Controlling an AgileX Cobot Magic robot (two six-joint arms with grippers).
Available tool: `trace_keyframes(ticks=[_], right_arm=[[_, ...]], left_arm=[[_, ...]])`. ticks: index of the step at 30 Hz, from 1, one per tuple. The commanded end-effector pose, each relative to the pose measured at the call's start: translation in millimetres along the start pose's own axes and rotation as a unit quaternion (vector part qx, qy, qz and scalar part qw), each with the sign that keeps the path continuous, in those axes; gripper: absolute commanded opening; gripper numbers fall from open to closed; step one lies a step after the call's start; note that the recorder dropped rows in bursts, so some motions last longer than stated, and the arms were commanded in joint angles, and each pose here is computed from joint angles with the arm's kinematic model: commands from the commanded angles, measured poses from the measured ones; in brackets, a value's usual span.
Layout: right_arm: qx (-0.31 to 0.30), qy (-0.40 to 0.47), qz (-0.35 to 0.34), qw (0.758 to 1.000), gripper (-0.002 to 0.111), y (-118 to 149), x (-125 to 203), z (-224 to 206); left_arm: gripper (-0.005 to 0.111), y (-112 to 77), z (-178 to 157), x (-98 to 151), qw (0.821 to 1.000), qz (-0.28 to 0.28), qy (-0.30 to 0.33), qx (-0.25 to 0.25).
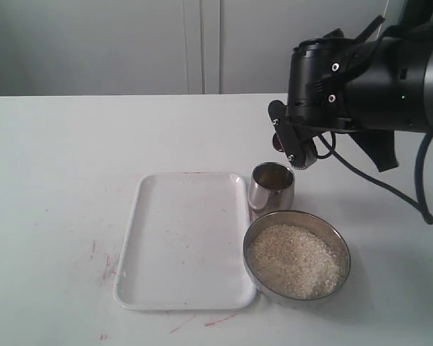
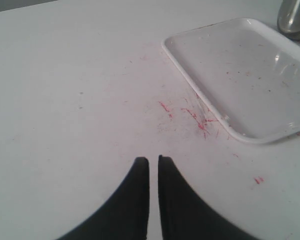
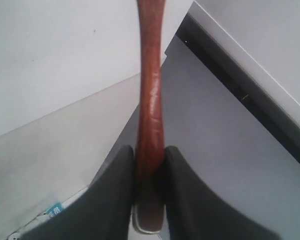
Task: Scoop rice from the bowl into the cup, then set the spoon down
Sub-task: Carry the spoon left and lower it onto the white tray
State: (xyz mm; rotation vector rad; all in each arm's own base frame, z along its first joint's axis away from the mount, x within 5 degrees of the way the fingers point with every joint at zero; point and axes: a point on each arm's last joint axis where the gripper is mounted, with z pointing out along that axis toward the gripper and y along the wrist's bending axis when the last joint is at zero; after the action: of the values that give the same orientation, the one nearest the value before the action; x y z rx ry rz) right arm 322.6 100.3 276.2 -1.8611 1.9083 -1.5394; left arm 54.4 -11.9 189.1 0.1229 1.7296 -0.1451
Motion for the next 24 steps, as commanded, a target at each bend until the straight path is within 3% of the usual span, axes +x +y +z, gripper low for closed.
trace_keyframes(ticks=[1, 7, 10, 14, 17, 20, 24], right_arm=[[0.001, 0.021, -0.012, 1.0, 0.0, 0.6, 3.6, -0.7], [-0.016, 0.024, 0.01, 1.0, 0.0, 3.7, 4.1, -0.8], [-0.026, 0.044, 0.107, 0.993, 0.0, 6.6, 6.3, -2.3], [-0.028, 0.009, 0.193, 0.981, 0.0, 7.8, -0.5, -24.4], [-0.088, -0.021, 0.268, 0.959, 0.0, 17.7, -7.0, -35.6], [-0.18, -0.049, 0.374, 0.908, 0.0, 31.1, -16.1, -53.1], [-0.206, -0.091, 0.436, 0.871, 0.0, 34.4, -13.1, -85.6]], left_arm=[[0.014, -0.6, -0.5, -2.0, 1.0, -0.004, -0.002, 0.004], [0.014, -0.6, -0.5, -2.0, 1.0, -0.004, -0.002, 0.004], [0.014, -0.6, -0.5, -2.0, 1.0, -0.004, -0.002, 0.004], [0.014, -0.6, -0.5, -2.0, 1.0, -0.004, -0.002, 0.004], [0.014, -0.6, -0.5, -2.0, 1.0, -0.004, -0.002, 0.004], [0.014, -0.6, -0.5, -2.0, 1.0, -0.004, -0.002, 0.004], [0.014, -0.6, -0.5, -2.0, 1.0, -0.004, -0.002, 0.004]])
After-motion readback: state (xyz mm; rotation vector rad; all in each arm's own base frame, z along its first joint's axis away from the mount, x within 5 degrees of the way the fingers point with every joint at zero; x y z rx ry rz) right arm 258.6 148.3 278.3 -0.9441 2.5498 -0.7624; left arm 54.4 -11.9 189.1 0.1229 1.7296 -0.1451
